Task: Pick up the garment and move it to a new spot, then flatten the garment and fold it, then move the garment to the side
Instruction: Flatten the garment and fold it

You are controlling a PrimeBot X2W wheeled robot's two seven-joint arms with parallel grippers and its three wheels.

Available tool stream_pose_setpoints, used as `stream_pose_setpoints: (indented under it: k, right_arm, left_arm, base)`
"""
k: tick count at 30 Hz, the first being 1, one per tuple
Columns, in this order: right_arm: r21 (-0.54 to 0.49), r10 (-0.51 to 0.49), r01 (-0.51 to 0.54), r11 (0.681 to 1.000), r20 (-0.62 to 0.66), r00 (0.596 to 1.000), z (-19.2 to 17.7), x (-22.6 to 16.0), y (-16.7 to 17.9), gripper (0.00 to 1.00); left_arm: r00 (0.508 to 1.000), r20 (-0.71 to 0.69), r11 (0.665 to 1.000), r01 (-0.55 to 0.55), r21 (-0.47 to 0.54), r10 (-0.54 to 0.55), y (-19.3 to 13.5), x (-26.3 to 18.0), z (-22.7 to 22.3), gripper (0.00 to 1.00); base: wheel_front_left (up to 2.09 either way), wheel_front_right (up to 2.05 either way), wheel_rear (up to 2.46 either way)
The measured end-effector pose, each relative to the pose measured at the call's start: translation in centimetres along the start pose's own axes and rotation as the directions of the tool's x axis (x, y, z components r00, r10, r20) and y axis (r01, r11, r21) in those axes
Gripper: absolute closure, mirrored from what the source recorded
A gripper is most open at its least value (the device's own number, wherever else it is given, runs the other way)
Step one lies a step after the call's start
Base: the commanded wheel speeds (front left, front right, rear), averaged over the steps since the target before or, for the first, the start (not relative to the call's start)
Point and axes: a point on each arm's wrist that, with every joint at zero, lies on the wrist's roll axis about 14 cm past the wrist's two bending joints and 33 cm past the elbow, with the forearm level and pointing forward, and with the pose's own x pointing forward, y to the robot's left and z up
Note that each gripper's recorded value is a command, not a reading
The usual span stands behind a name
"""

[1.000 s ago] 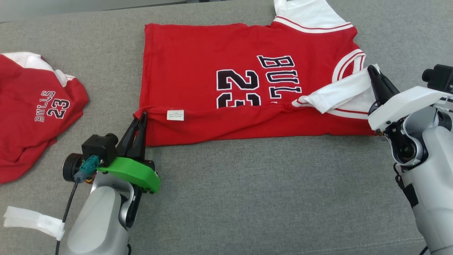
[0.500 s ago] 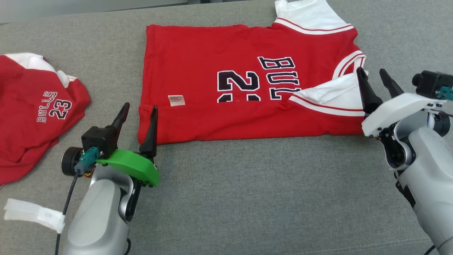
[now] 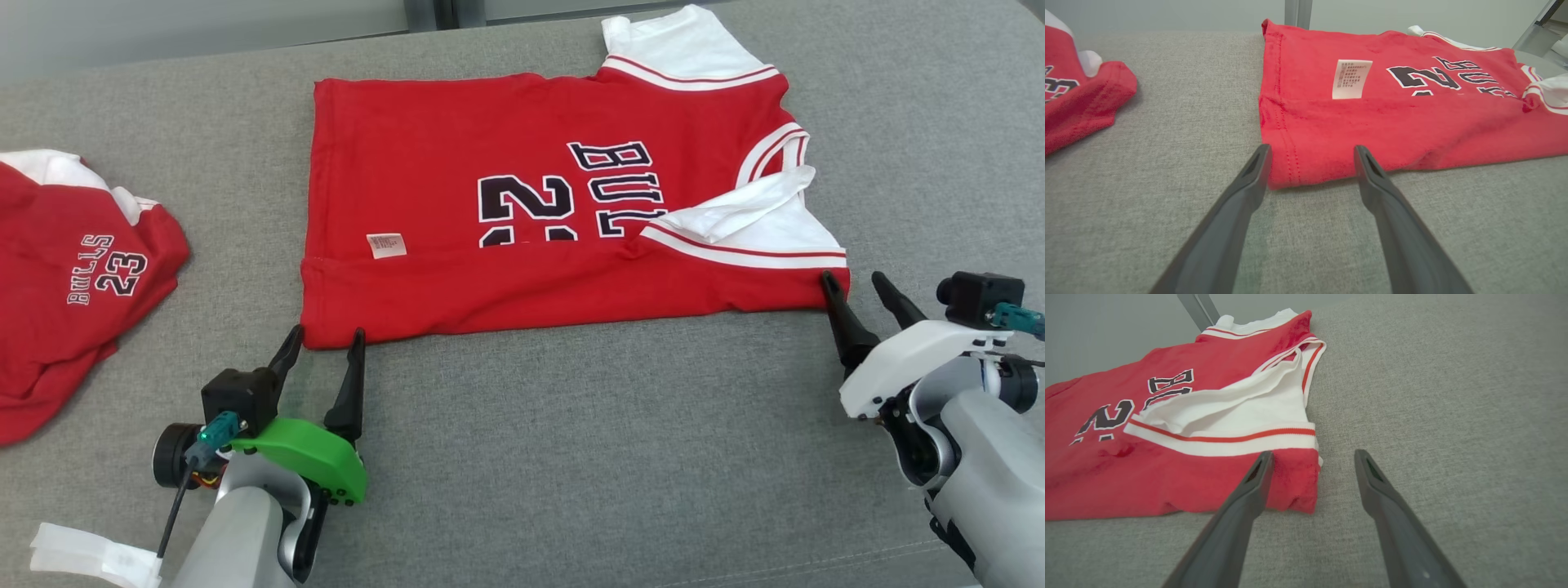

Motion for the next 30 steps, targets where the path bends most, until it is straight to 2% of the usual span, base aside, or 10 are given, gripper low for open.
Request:
stream_pose_setpoints:
  k: [10,11,12,13,14,22,30]
  right_arm:
    - [0.047,-0.018,0.021,0.999,-0.062,0.998,-2.3,1.4,0.6,0.0]
    - [0.053,-0.02,0.023,0.998,-0.068,0.997,-2.6,1.6,0.6,0.01]
    - [0.056,-0.017,0.021,0.998,-0.074,0.997,-2.7,1.7,0.8,0.76]
    - [0.057,-0.014,0.018,0.998,-0.074,0.997,-2.8,1.9,1.0,1.0]
    - [0.061,-0.009,0.013,0.998,-0.075,0.997,-2.9,2.0,1.2,1.0]
    - [0.076,0.01,-0.008,0.997,-0.035,0.999,-1.7,2.0,1.9,1.0]
    - [0.09,0.035,-0.037,0.995,0.028,0.999,-0.6,-1.2,2.0,1.0]
  left_arm:
    - [0.997,-0.068,1.0,-0.027,-0.007,0.027,1.0,1.4,-1.7,0.0]
    - [0.995,-0.091,0.999,-0.03,-0.01,0.029,1.1,1.5,-2.4,0.04]
    - [0.994,-0.102,1.0,-0.027,-0.011,0.026,1.0,1.5,-2.7,0.5]
    - [0.994,-0.103,1.0,-0.026,-0.014,0.025,0.9,1.7,-2.8,0.85]
    - [0.995,-0.1,1.0,-0.024,-0.02,0.022,0.8,2.1,-2.6,1.0]
    - [0.999,-0.028,0.998,-0.02,-0.052,0.018,0.3,2.2,-0.4,1.0]
    - [0.998,0.049,0.995,-0.04,-0.09,0.044,0.1,-1.7,1.0,1.0]
  base:
    - [0.0,0.0,0.0]
    - [0.0,0.0,0.0]
    - [0.0,0.0,0.0]
    - [0.0,0.0,0.0]
    - [0.0,0.0,0.0]
    - [0.0,0.0,0.0]
    - [0.0,0.0,0.0]
